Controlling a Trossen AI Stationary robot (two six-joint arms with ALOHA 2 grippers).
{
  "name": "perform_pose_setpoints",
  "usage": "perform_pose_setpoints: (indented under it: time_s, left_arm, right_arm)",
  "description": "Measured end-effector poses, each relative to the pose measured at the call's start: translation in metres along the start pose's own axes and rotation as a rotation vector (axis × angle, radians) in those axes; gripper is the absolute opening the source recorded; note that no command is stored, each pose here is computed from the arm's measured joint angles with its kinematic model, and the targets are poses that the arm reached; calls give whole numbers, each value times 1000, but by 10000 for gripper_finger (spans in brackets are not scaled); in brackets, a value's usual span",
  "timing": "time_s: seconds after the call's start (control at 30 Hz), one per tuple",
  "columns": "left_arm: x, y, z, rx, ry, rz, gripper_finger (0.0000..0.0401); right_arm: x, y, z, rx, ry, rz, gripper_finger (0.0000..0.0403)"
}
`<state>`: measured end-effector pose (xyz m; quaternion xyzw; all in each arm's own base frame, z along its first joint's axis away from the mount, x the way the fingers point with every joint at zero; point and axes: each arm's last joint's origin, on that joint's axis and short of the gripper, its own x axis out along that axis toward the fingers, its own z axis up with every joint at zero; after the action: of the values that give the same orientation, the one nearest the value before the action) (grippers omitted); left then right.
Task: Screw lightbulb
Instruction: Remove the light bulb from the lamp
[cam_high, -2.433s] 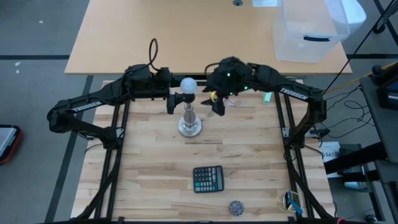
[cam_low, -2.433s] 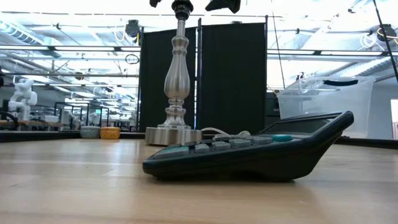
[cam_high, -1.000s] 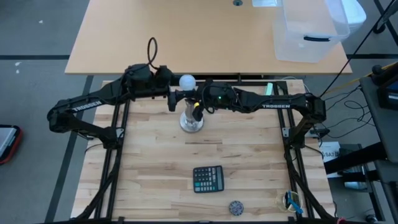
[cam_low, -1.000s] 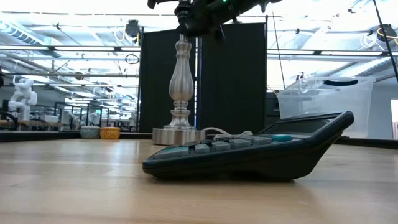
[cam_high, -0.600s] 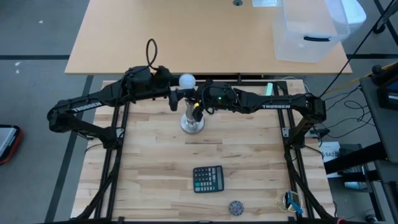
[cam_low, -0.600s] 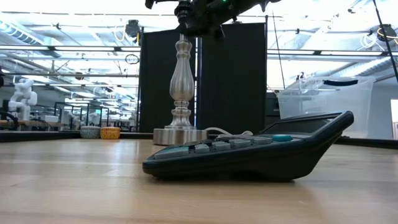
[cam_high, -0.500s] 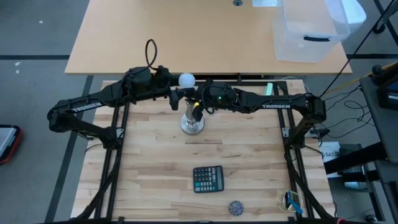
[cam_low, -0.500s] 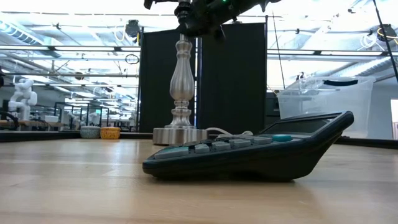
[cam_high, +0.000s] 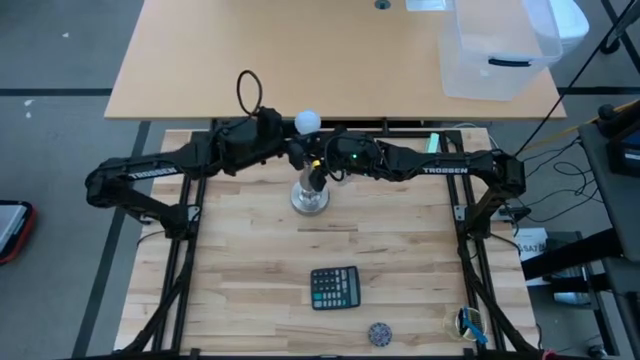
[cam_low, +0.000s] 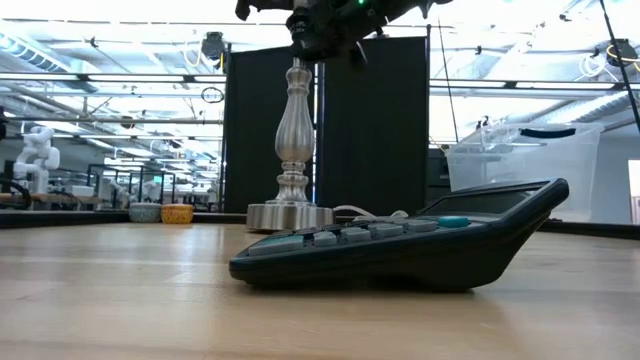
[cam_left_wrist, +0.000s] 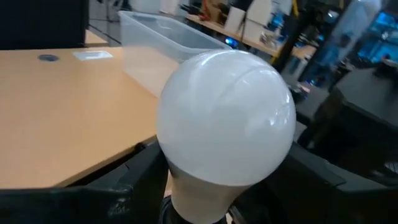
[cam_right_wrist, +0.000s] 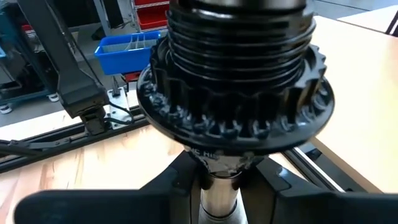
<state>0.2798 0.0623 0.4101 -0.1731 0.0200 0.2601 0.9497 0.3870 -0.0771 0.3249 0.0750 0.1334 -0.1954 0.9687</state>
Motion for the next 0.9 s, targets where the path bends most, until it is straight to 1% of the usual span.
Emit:
perform_pose_setpoints:
  time_s: [0.13,0.27,0.37,0.43,0.6,0.8,0.9]
  left_arm:
    - [5,-6,-6,-29,-17,52,252]
    - [6,-11,-11,-34,-44,136,251]
    - [4,-16,-13,-24,-55,168,250]
    - [3,-17,-13,7,-57,172,250]
    - [-2,-19,-11,78,-62,146,251]
    - [-5,-21,-9,153,-27,48,254]
    - [-6,-21,-10,138,-3,0,271]
  right_arm:
    - [0,1,0,1,-1,-15,71]
    - [0,1,0,-1,-5,-17,71]
    - [0,2,0,-9,-6,-15,71]
    - [0,2,0,-13,-6,-16,71]
    - [0,2,0,-22,-6,-19,71]
    - [-1,2,0,-20,-5,-18,71]
    - [-1,3,0,-20,0,-12,71]
